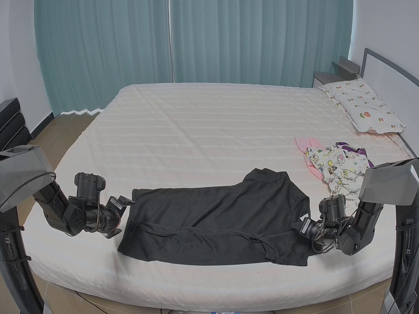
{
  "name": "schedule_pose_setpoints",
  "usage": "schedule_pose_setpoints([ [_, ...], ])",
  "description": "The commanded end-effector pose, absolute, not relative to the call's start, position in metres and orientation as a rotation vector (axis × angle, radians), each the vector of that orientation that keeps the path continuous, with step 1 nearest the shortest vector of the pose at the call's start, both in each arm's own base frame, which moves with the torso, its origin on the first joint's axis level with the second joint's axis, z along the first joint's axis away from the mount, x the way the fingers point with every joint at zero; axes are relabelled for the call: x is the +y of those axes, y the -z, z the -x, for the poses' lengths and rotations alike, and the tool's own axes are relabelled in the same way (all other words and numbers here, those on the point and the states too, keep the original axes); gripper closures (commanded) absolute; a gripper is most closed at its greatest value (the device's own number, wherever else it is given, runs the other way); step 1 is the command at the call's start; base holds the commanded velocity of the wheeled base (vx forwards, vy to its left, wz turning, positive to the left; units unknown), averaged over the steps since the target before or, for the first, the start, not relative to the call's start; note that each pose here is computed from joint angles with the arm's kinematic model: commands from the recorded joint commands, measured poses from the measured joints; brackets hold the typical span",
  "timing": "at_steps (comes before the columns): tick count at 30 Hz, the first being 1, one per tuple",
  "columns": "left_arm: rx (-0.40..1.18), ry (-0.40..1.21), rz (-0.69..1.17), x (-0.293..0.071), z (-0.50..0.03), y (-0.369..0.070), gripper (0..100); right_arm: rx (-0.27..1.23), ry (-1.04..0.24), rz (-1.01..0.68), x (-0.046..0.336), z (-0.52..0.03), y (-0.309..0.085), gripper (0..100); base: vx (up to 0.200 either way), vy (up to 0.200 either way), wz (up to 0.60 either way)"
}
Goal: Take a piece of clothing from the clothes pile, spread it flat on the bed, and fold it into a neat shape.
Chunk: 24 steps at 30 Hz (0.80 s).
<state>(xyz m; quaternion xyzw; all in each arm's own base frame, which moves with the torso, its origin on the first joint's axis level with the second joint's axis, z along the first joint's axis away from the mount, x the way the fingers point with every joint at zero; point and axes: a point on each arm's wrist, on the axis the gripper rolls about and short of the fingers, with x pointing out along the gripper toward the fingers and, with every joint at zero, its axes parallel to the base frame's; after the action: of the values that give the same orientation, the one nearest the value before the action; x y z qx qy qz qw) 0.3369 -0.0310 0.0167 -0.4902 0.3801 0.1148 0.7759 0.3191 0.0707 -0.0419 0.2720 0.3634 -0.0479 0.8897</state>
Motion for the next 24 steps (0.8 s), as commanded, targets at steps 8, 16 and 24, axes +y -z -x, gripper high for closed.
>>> schedule_pose_setpoints([
  [8, 0.822, -0.25, 1.062, -0.031, -0.337, -0.017, 0, 0.676, 0.118, -0.609, 0.055, -0.331, 0.029, 100, 0.0, 0.0, 0.0],
  [16, 0.824, -0.251, 1.062, -0.031, -0.337, -0.016, 0, 0.654, 0.111, -0.633, 0.052, -0.339, 0.027, 100, 0.0, 0.0, 0.0],
  [24, 0.826, -0.25, 1.061, -0.031, -0.337, -0.016, 0, 0.638, 0.083, -0.661, 0.053, -0.344, 0.025, 0, 0.0, 0.0, 0.0],
])
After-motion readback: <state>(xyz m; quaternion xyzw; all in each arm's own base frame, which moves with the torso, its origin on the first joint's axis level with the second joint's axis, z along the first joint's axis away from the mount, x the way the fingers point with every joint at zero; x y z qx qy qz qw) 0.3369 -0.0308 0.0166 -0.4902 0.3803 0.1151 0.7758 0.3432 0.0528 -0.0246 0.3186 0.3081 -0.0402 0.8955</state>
